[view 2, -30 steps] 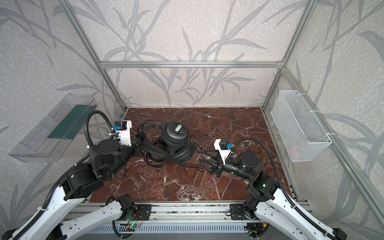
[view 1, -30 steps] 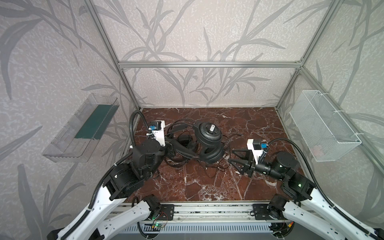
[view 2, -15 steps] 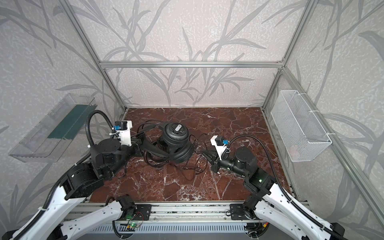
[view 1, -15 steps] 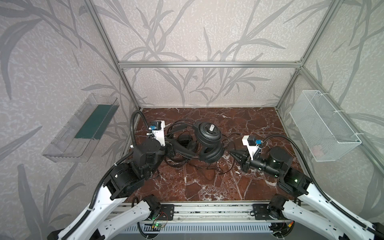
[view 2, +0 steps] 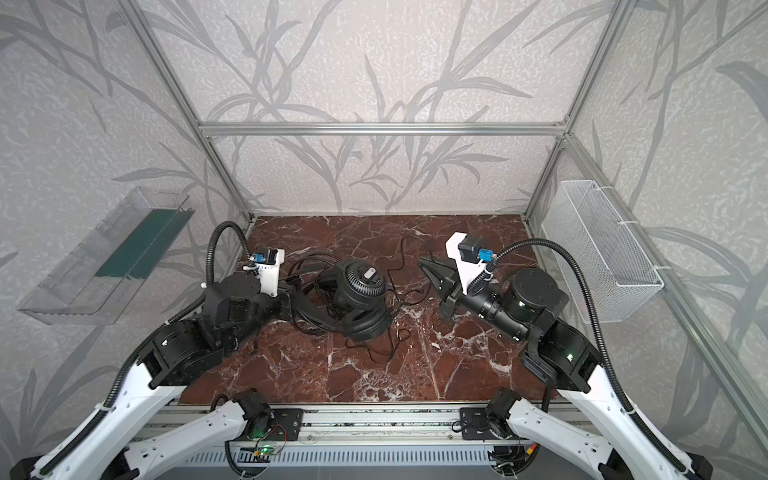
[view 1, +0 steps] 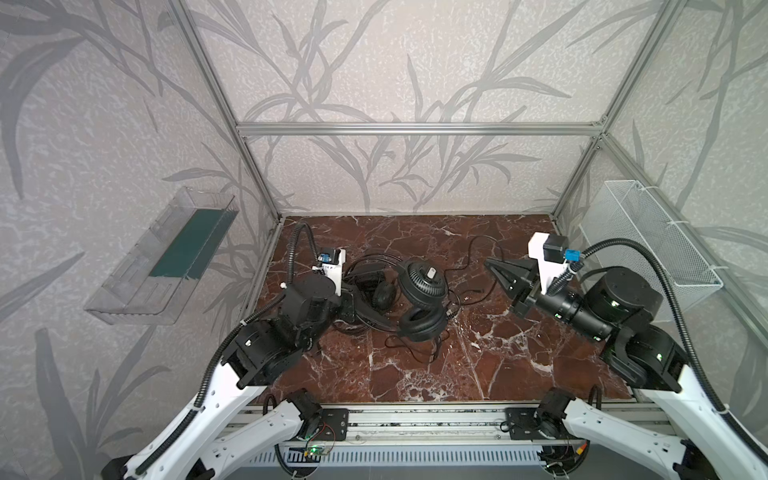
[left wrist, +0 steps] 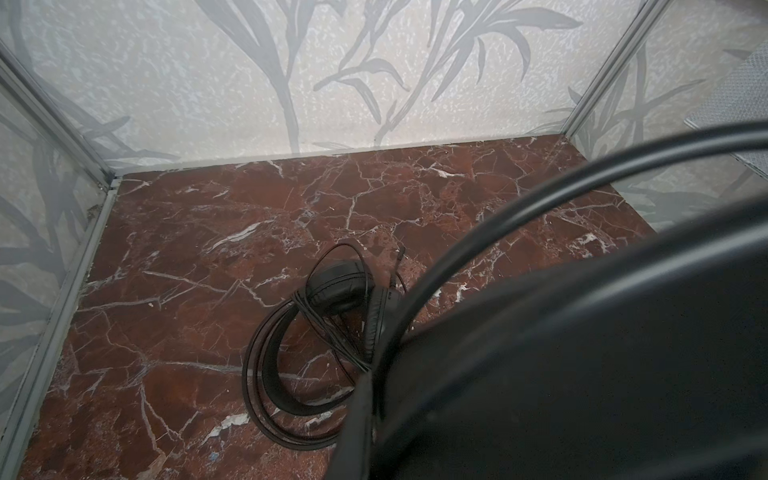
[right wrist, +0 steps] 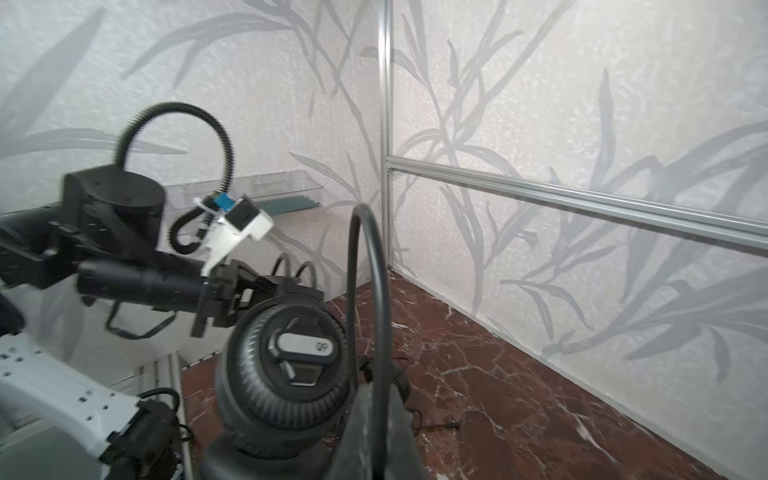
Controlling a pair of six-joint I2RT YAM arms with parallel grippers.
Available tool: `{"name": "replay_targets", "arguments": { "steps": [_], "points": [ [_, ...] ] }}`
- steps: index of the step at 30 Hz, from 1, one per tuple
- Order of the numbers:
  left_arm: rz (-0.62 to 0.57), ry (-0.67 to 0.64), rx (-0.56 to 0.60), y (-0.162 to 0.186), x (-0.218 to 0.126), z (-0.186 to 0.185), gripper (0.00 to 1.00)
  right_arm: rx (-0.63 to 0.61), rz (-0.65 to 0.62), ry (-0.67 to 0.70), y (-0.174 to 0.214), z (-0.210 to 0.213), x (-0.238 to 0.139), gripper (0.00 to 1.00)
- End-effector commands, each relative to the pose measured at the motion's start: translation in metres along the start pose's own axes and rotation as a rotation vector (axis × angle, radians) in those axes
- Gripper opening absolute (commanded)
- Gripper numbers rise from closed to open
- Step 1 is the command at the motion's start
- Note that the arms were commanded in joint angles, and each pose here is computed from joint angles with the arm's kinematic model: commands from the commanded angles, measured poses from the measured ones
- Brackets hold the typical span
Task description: Wrap the headphones
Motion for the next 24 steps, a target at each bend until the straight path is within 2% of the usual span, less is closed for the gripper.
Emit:
{"name": "replay_targets", "arguments": {
  "steps": [1,11,13,14,15,16,17,18,21,24],
  "points": [
    [-0.118,0.031,-0.063,-0.020,-0.020,0.003,0.00,0.020,0.061,0.382,0.010,-0.045,0.001,0.00],
    [-0.180,0.128,-0.105,-0.037,-0.042,-0.002,0.00,0.362,0.186,0.724,0.093,-0.115,-0.020,0.00],
    [-0.199,0.130,-0.122,-0.045,-0.049,-0.001,0.00,0.388,0.235,0.762,0.112,-0.119,-0.024,0.43],
    [-0.209,0.126,-0.136,-0.049,-0.053,0.000,0.00,0.386,0.234,0.715,0.117,-0.115,-0.022,0.60],
    [-0.225,0.115,-0.154,-0.055,-0.057,0.002,0.00,0.393,0.211,0.624,0.120,-0.107,-0.019,0.71],
    [-0.233,0.103,-0.170,-0.059,-0.060,0.004,0.00,0.395,0.172,0.517,0.119,-0.097,-0.015,0.80],
    [-0.246,0.093,-0.188,-0.065,-0.065,0.006,0.00,0.400,0.122,0.347,0.120,-0.082,-0.008,0.98],
    [-0.254,0.083,-0.203,-0.070,-0.068,0.007,0.00,0.407,0.072,0.206,0.119,-0.068,-0.004,0.99],
    [-0.277,0.079,-0.243,-0.082,-0.075,0.008,0.00,0.393,0.006,-0.012,0.121,-0.043,0.002,0.99],
    [-0.270,0.079,-0.265,-0.086,-0.073,0.006,0.00,0.392,-0.005,-0.209,0.129,-0.015,0.014,0.99]
  ]
}}
Point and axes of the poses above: each gripper's point midway between its finger pads, its own x axis out along the fingers, its own z axis along the line the jaws close on, y = z × x, the point moved 6 cm from there along -x, back along the fingers, and after that the axes turned 2 degrees about x, right-handed, at the moved point
